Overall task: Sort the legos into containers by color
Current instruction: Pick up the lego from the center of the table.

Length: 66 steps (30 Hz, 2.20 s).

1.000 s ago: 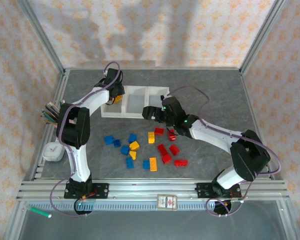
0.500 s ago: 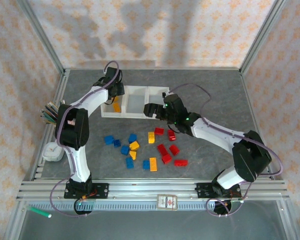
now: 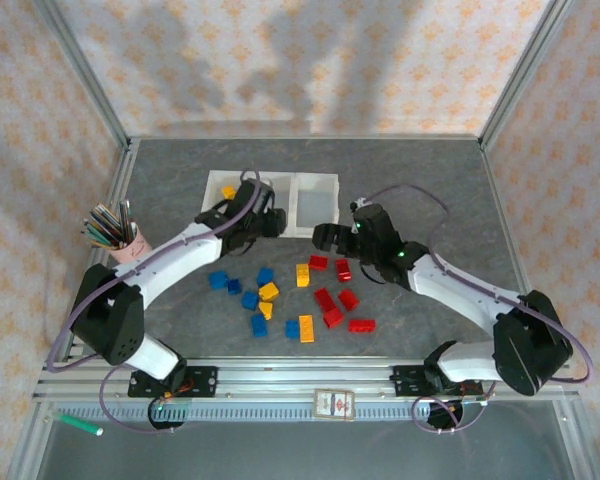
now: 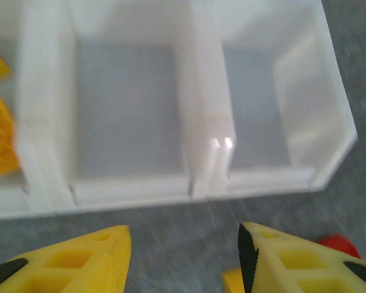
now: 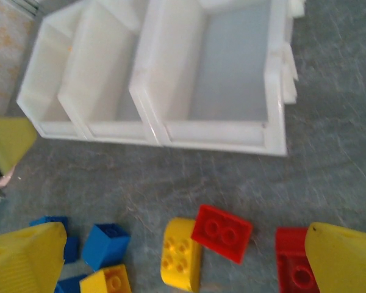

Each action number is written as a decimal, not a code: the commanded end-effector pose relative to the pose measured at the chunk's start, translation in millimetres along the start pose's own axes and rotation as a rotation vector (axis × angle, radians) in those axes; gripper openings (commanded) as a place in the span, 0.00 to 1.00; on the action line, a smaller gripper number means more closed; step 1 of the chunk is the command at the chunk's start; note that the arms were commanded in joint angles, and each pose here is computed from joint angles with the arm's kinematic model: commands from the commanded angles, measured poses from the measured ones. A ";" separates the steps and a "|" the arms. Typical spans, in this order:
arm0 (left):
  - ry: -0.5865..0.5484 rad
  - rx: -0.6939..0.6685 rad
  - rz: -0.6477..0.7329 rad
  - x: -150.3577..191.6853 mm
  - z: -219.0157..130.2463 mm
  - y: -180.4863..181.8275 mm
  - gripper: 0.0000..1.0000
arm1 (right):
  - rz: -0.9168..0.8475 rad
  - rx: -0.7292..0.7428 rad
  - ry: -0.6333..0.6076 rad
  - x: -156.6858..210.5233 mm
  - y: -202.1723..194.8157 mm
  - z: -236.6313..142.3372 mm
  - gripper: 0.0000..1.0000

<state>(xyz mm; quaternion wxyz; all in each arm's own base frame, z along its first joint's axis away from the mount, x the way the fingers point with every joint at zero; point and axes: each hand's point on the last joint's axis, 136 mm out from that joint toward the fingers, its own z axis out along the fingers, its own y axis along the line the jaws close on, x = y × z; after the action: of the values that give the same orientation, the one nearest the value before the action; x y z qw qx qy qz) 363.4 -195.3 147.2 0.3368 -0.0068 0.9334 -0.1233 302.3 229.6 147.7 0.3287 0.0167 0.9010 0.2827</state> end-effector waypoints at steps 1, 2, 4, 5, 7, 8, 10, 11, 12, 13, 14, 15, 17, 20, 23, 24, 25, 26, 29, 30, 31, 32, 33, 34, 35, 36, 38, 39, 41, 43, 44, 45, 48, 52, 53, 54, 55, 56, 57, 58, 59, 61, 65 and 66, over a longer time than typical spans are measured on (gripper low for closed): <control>0.035 -0.009 -0.049 28.0 -5.6 -6.6 0.53 | 0.014 0.026 0.048 19.7 -15.6 -9.6 1.00; 0.046 0.004 -0.044 36.8 -5.7 -13.1 0.53 | 0.021 0.029 0.056 24.4 -19.1 -11.3 1.00; 0.078 0.017 -0.021 55.7 -3.9 -23.4 0.53 | 0.030 0.028 0.077 34.4 -24.3 -12.5 1.00; 0.096 0.020 -0.039 64.7 -1.9 -27.8 0.53 | 0.034 0.029 0.094 40.7 -27.7 -11.5 1.00; 0.129 0.033 -0.027 79.3 3.1 -36.6 0.54 | 0.041 0.032 0.116 49.4 -32.0 -10.1 1.00; 0.142 0.030 -0.021 84.2 5.6 -39.5 0.54 | 0.045 0.037 0.126 53.3 -34.9 -9.6 1.00; 0.161 0.023 -0.005 92.7 11.0 -46.3 0.54 | 0.049 0.043 0.140 59.1 -38.6 -8.8 1.00; 0.168 0.023 0.003 95.5 13.2 -49.6 0.54 | 0.050 0.044 0.141 60.5 -39.6 -8.8 1.00; 0.176 0.021 0.010 99.0 16.3 -52.7 0.55 | 0.053 0.047 0.143 62.1 -41.5 -8.0 1.00; 0.189 0.018 0.020 103.5 19.5 -55.2 0.56 | 0.053 0.035 0.125 59.1 -39.4 -11.8 1.00; 0.199 0.014 0.028 106.9 22.4 -56.8 0.56 | 0.053 0.034 0.120 58.8 -39.6 -12.5 1.00; 0.211 0.003 0.034 111.1 26.6 -56.6 0.56 | 0.054 0.035 0.116 58.6 -40.5 -12.7 1.00; 0.233 -0.002 0.044 118.5 33.8 -58.9 0.57 | 0.055 0.040 0.112 58.8 -42.6 -12.5 1.00; 0.255 0.006 0.064 125.3 41.9 -67.0 0.58 | 0.055 0.043 0.110 59.1 -44.5 -11.2 1.00; 0.269 0.006 0.068 129.9 49.6 -69.9 0.60 | 0.053 0.046 0.111 59.1 -45.3 -10.3 1.00; 0.272 0.005 0.067 131.6 52.4 -69.8 0.60 | 0.052 0.044 0.110 58.8 -45.0 -10.3 1.00; 0.269 -0.002 0.065 131.8 55.1 -69.3 0.60 | 0.051 0.045 0.110 59.2 -45.5 -10.2 1.00; 0.270 -0.017 0.068 132.9 57.3 -66.7 0.60 | 0.051 0.045 0.109 58.8 -45.6 -10.2 1.00; 0.259 -0.056 0.075 132.6 62.4 -60.4 0.59 | 0.047 0.041 0.108 58.5 -44.9 -10.4 1.00; 0.255 -0.067 0.076 133.1 63.7 -58.4 0.59 | 0.046 0.041 0.109 58.6 -44.8 -10.4 1.00; 0.251 -0.078 0.077 132.8 64.2 -56.2 0.58 | 0.044 0.039 0.109 58.3 -44.3 -10.5 1.00; 0.246 -0.090 0.076 132.0 65.0 -53.5 0.57 | 0.042 0.039 0.109 58.1 -44.0 -10.7 1.00; 0.241 -0.099 0.077 132.5 65.8 -51.4 0.56 | 0.040 0.037 0.108 57.3 -43.2 -10.8 1.00; 0.239 -0.104 0.076 132.9 66.5 -49.8 0.55 | 0.041 0.034 0.108 57.3 -42.8 -10.6 1.00; 0.240 -0.104 0.076 134.1 66.9 -49.2 0.54 | 0.040 0.032 0.106 56.4 -42.3 -10.8 1.00; 0.239 -0.106 0.075 134.6 67.9 -48.0 0.53 | 0.040 0.026 0.106 56.2 -41.0 -10.7 1.00; 0.241 -0.105 0.076 136.0 68.8 -47.4 0.50 | 0.040 0.019 0.107 56.1 -39.7 -10.1 1.00; 0.242 -0.105 0.076 136.6 69.2 -47.2 0.49 | 0.038 0.019 0.107 55.9 -39.5 -9.9 1.00; 0.240 -0.103 0.077 137.2 69.2 -47.2 0.45 | 0.036 0.019 0.110 55.7 -38.8 -9.6 1.00; 0.239 -0.102 0.075 137.8 69.2 -46.4 0.42 | 0.034 0.019 0.108 54.3 -38.3 -10.0 1.00; 0.237 -0.105 0.071 137.4 69.2 -45.3 0.41 | 0.033 0.018 0.109 54.0 -37.7 -10.2 1.00; 0.237 -0.105 0.070 137.4 68.6 -44.9 0.40 | 0.030 0.015 0.110 53.8 -36.8 -10.4 1.00; 0.233 -0.101 0.065 136.8 66.6 -44.9 0.36 | 0.027 0.009 0.108 51.7 -34.2 -11.1 1.00; 0.209 -0.086 0.055 128.9 58.2 -47.0 0.35 | 0.012 0.003 0.110 48.4 -30.3 -12.8 1.00; 0.203 -0.082 0.052 126.8 55.7 -46.8 0.35 | 0.009 -0.001 0.109 46.9 -28.9 -13.3 1.00; 0.195 -0.077 0.049 123.9 52.2 -46.9 0.35 | 0.003 -0.004 0.110 46.0 -27.1 -14.0 1.00; 0.183 -0.072 0.044 120.2 47.9 -46.7 0.35 | -0.001 -0.010 0.109 44.1 -25.1 -14.2 1.00; 0.172 -0.069 0.040 116.7 44.3 -45.7 0.36 | -0.004 -0.018 0.108 42.5 -22.4 -14.6 1.00; 0.160 -0.068 0.033 112.8 39.9 -43.7 0.36 | -0.008 -0.026 0.111 41.8 -19.9 -14.5 1.00; 0.149 -0.071 0.025 108.6 35.9 -40.4 0.36 | -0.011 -0.039 0.109 39.4 -16.1 -14.7 1.00; 0.140 -0.075 0.021 105.0 32.5 -37.2 0.35 | -0.013 -0.050 0.106 37.0 -12.6 -15.4 1.00; 0.113 -0.083 0.008 93.8 22.5 -29.3 0.36 | -0.012 -0.075 0.120 35.5 -5.6 -11.8 1.00; 0.028 -0.122 -0.022 61.0 2.8 -2.7 0.36 | -0.013 -0.139 0.110 27.0 15.6 -7.5 1.00; 0.005 -0.137 -0.036 50.3 -1.2 7.8 0.36 | -0.017 -0.153 0.102 23.5 22.6 -5.8 1.00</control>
<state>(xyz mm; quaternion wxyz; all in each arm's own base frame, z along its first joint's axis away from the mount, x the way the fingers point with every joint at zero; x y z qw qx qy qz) 316.5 -230.0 102.9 0.3079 -0.0273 0.9448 -0.1086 269.6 232.1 128.2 0.2696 -0.0144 0.9088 0.3179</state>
